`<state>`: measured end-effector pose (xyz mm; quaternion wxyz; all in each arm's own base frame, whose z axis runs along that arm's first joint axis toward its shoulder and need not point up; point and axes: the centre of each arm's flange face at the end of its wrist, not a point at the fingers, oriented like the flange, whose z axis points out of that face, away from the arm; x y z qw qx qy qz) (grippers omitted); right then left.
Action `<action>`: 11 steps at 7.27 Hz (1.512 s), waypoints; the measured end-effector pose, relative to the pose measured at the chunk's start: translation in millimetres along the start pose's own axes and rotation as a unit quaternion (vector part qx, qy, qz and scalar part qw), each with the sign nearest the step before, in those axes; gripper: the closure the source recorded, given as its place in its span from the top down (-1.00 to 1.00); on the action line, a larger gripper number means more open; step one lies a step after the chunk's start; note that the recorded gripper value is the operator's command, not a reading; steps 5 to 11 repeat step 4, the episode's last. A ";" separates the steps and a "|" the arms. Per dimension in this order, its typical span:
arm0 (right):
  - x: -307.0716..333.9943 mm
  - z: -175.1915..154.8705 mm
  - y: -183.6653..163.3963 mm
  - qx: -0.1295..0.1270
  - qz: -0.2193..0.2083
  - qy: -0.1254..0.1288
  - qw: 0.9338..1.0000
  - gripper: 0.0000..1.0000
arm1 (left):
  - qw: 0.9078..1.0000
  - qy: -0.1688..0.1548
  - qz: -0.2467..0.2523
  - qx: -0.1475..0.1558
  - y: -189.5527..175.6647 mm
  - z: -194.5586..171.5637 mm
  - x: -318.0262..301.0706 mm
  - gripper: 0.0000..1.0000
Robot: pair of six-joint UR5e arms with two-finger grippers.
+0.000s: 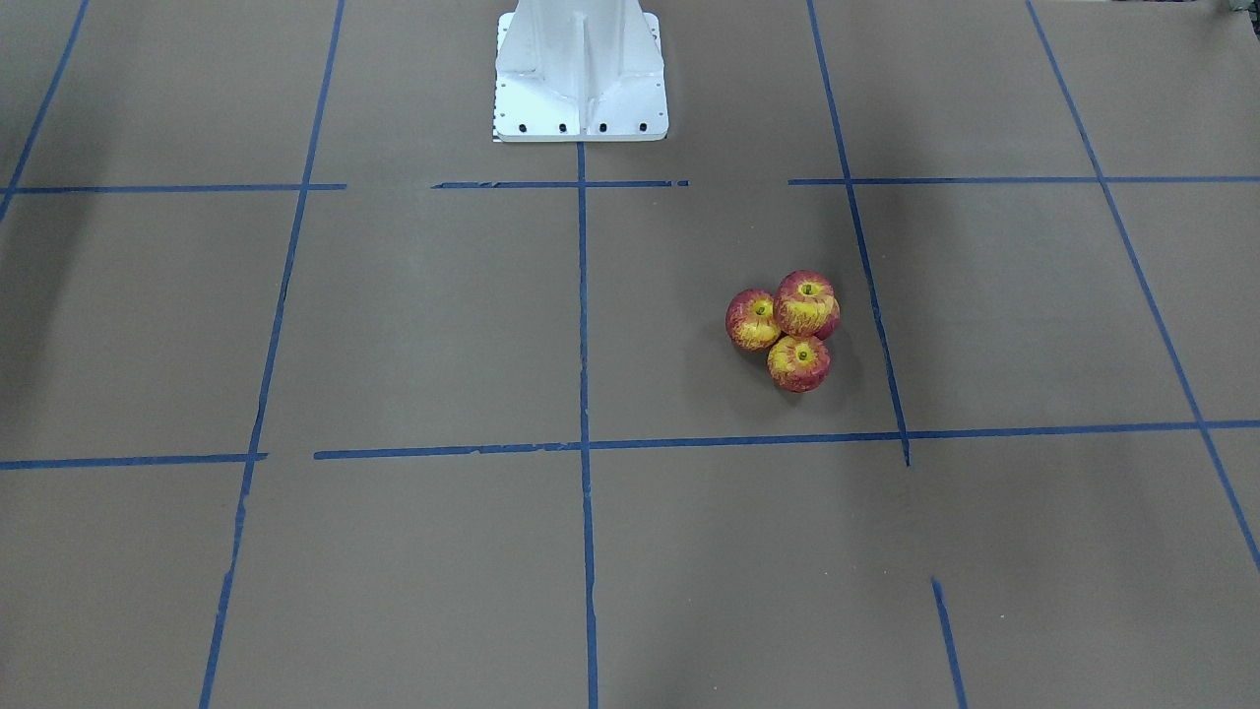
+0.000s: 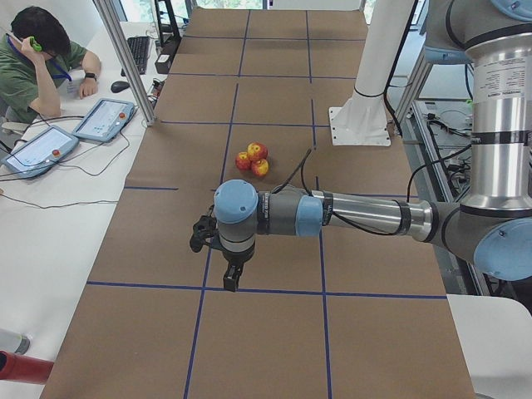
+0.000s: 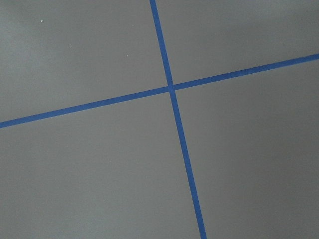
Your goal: Stack apples
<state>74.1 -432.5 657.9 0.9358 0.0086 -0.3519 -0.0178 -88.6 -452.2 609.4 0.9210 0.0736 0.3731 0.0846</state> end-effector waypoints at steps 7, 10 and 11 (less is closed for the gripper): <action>0.0 0.0 0.0 0.000 0.000 0.000 1.000 1.00 | 1.000 0.000 -0.001 0.000 1.8 0.1 0.2 1.00; 0.0 0.0 0.0 0.000 0.000 0.000 1.000 1.00 | 1.000 0.000 -0.001 0.000 1.8 0.1 0.2 1.00; 0.0 0.0 0.0 0.000 0.000 0.000 1.000 1.00 | 1.000 0.000 -0.001 0.000 1.8 0.1 0.2 1.00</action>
